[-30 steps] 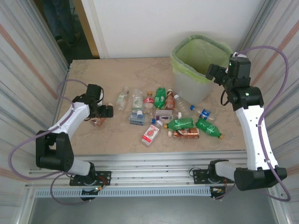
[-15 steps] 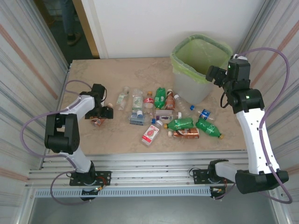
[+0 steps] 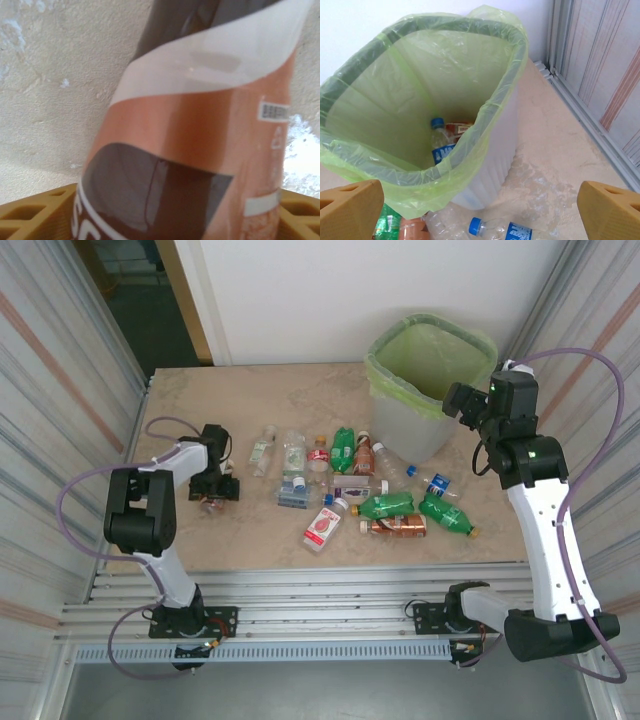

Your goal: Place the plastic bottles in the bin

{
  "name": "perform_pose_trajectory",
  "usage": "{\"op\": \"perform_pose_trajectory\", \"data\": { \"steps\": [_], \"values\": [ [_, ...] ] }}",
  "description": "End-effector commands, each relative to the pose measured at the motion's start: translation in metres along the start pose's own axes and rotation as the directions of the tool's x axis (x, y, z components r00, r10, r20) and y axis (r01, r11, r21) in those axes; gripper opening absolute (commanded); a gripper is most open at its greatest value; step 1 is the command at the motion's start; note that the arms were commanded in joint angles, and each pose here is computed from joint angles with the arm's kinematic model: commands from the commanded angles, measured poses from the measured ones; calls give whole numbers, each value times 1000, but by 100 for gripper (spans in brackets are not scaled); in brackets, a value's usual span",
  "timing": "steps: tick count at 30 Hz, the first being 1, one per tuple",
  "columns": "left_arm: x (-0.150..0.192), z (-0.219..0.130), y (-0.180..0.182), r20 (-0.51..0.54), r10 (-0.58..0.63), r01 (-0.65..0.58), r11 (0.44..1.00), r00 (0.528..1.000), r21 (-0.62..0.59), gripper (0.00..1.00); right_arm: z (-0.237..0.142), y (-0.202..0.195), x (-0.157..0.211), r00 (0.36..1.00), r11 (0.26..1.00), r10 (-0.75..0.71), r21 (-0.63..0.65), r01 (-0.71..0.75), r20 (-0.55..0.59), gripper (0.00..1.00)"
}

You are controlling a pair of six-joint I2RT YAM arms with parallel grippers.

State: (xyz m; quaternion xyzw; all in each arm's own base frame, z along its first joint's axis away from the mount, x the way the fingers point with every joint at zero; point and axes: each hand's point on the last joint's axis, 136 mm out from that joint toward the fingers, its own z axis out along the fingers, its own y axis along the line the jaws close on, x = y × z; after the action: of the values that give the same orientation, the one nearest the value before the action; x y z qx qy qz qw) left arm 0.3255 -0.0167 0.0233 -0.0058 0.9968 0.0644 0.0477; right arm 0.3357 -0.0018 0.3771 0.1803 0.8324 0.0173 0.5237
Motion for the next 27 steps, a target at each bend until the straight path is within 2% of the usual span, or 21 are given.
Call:
{"op": "perform_pose_trajectory", "data": {
  "steps": [1, 3, 10, 15, 21, 24, 27],
  "values": [
    [2, 0, -1, -15, 1, -1, 1000, 1000, 18, 70, 1, 4, 3, 999, 999, 34, -20, -34, -5, 98],
    [2, -1, -1, -10, 0, 0, 1000, 1000, 21, 63, 2, 7, 4, 999, 999, 35, -33, -35, -10, 98],
    [-1, -14, -5, 32, -1, -1, 999, 999, 42, 49, 4, 14, 7, 999, 997, 43, -68, -45, -28, 98],
    [-5, -35, -11, 94, -5, -3, 997, 996, 76, 48, 5, 23, 9, 997, 992, 45, -118, -52, -55, 98],
    [-13, -80, -26, 233, -12, -26, 987, 972, 160, 47, 6, 40, 11, 994, 976, 66, -199, -82, -85, 98],
    [-16, -107, -40, 326, -20, -61, 970, 945, 235, 46, 7, 54, 13, 991, 960, 78, -261, -105, -111, 98],
    [-20, -138, -62, 442, -35, -130, 933, 896, 336, 46, 9, 73, 17, 987, 934, 77, -336, -120, -138, 98]
  ]
}}
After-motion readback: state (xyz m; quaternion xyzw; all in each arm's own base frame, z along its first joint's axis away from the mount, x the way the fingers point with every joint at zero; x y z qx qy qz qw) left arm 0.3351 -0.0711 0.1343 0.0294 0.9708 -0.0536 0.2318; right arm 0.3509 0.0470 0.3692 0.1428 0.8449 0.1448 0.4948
